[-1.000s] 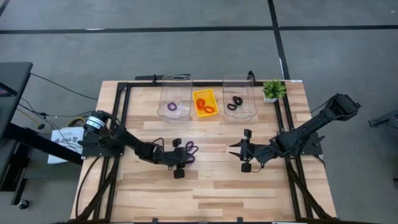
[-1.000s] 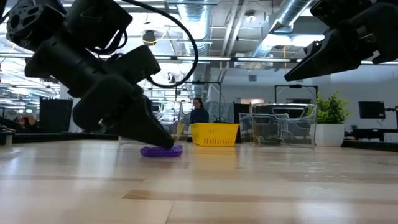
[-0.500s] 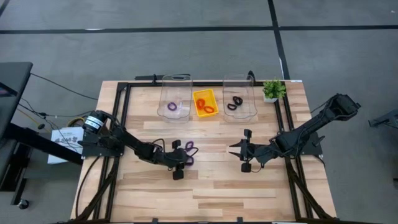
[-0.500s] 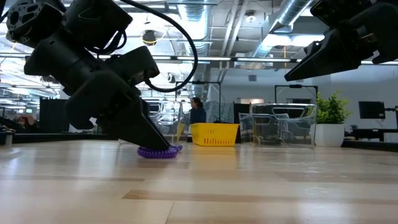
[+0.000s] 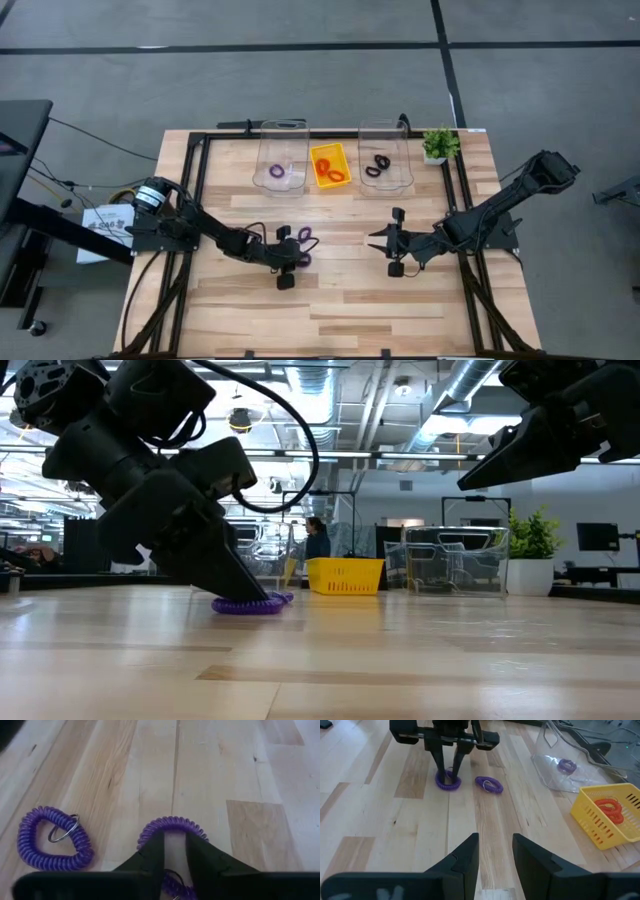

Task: Sort spring keychains
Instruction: Put the bottom purple spring keychain into the left transparent bin

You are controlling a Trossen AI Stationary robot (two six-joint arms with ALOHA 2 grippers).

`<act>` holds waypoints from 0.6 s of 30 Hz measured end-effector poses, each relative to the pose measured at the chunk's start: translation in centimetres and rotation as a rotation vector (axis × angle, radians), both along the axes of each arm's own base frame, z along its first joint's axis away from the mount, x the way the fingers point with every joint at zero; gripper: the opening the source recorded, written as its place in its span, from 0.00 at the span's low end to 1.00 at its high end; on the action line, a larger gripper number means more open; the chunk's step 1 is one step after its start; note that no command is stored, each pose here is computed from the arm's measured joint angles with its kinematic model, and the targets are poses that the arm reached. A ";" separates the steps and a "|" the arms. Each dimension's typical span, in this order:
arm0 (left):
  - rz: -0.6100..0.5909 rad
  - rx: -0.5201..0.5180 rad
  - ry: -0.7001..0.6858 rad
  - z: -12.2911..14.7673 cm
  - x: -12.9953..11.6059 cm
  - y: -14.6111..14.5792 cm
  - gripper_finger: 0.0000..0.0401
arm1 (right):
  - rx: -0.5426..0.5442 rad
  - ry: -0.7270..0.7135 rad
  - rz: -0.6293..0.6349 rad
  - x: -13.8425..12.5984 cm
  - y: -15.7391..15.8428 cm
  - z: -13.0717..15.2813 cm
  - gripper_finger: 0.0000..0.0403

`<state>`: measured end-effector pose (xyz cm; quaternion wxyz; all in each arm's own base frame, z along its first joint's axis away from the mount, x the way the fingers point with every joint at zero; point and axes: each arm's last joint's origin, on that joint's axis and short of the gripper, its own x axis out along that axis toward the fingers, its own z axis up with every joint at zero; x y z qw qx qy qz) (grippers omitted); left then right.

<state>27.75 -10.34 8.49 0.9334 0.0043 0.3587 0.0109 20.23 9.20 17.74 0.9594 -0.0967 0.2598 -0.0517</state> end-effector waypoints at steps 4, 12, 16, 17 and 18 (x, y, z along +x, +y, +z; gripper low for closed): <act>-0.003 0.005 0.003 0.0 0.0 0.0 0.09 | 0.000 0.000 0.000 0.0 0.0 0.0 0.27; -0.061 0.052 -0.008 0.1 0.1 0.0 0.01 | 0.000 0.000 0.000 0.0 0.0 0.0 0.27; -0.089 0.060 -0.036 0.5 0.1 -0.1 0.01 | 0.000 0.000 0.000 0.0 0.0 0.0 0.27; -0.096 0.058 -0.039 0.8 0.0 -0.2 0.01 | 0.000 0.000 0.000 0.0 0.0 0.0 0.27; -0.104 0.059 -0.041 1.0 -0.1 -0.2 0.01 | 0.000 0.000 0.000 0.0 0.0 0.0 0.27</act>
